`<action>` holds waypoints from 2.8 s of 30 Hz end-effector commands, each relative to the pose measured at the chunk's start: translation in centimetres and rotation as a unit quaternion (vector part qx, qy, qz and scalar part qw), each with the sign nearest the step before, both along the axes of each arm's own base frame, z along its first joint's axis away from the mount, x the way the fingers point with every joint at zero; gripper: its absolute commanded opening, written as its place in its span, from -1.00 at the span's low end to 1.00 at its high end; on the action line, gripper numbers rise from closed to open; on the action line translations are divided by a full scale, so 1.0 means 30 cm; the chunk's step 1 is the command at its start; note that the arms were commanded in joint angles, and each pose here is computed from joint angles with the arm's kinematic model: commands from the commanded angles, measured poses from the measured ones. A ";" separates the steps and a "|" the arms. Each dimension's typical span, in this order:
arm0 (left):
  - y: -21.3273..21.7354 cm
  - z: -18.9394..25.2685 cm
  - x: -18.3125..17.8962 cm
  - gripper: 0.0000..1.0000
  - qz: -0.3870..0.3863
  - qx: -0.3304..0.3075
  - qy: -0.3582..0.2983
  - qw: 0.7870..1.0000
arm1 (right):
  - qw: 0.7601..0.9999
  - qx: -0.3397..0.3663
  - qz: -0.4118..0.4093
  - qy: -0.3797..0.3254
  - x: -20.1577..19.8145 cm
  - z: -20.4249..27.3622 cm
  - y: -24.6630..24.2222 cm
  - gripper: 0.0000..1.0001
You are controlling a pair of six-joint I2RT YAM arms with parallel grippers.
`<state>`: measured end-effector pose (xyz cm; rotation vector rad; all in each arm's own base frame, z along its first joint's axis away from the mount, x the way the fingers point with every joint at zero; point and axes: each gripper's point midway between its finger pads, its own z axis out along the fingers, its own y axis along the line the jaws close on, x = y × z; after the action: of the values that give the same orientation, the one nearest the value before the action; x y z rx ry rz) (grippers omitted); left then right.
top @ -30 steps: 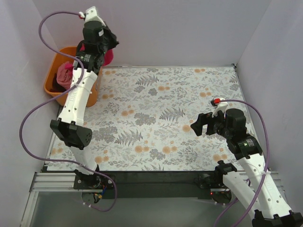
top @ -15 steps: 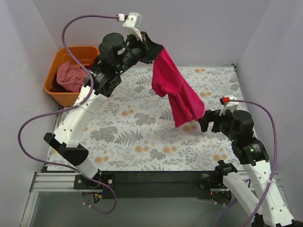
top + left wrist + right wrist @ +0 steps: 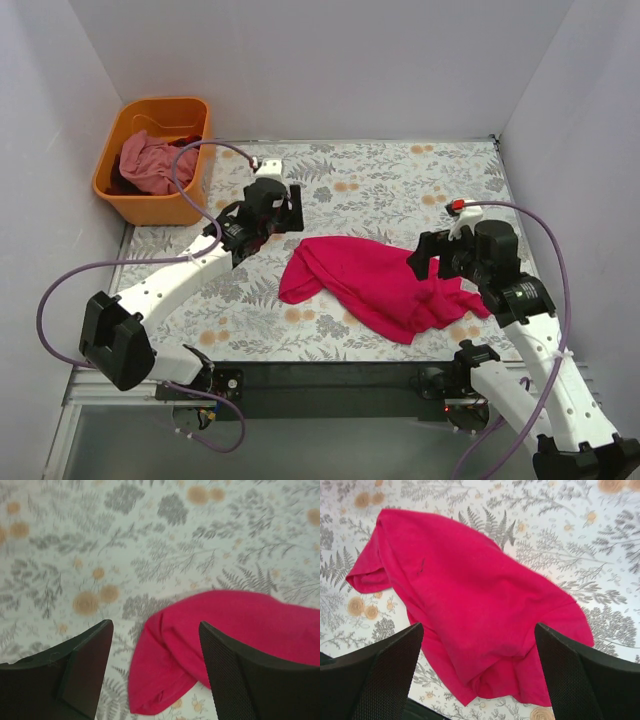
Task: Fold and stack the t-shirts
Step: Move the tshirt to the center of the board, then flatten the tshirt out
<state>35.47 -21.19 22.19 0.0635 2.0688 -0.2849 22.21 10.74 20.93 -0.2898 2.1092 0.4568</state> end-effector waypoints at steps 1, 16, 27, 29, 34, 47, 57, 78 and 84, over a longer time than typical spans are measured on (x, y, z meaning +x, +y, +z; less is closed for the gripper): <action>0.085 -0.018 -0.077 0.37 0.086 -0.054 0.034 0.994 | 0.998 0.016 0.022 0.055 -0.014 -0.084 0.043 0.97; 0.115 -0.391 -0.388 0.38 0.112 -0.101 0.252 0.956 | 0.964 -0.007 -0.075 0.257 0.084 -0.499 0.042 0.15; 0.121 -0.421 -0.409 0.38 0.111 -0.113 0.261 0.952 | 0.963 -0.002 -0.133 0.235 0.607 -0.539 0.005 0.27; 0.116 -0.425 -0.402 0.38 0.110 -0.113 0.260 0.953 | 0.965 -0.003 -0.136 0.225 0.703 -0.517 0.008 0.32; 0.089 -0.467 -0.398 0.40 0.103 -0.106 0.285 0.947 | 0.975 0.005 -0.128 0.179 0.776 -0.329 0.040 0.50; -0.075 -0.582 -0.412 0.40 0.043 -0.126 0.385 0.913 | 0.931 0.044 -0.292 0.215 0.287 -0.458 -0.329 0.38; -0.176 -0.649 -0.382 0.38 0.036 -0.112 0.407 0.906 | 0.931 0.083 -0.248 0.253 0.302 -0.567 -0.277 0.38; -0.171 -0.817 -0.372 -0.95 0.101 -0.084 0.426 0.895 | 0.917 0.050 -0.293 0.265 0.322 -0.676 -0.266 -0.48; 0.031 -0.711 -0.159 -1.00 0.169 -0.036 0.341 0.924 | 0.934 0.072 -0.268 0.226 0.406 -0.557 -0.243 -0.97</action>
<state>27.18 -28.19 1.78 -0.4312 2.7909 -0.5886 32.83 3.36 2.11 0.5453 2.5059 0.3517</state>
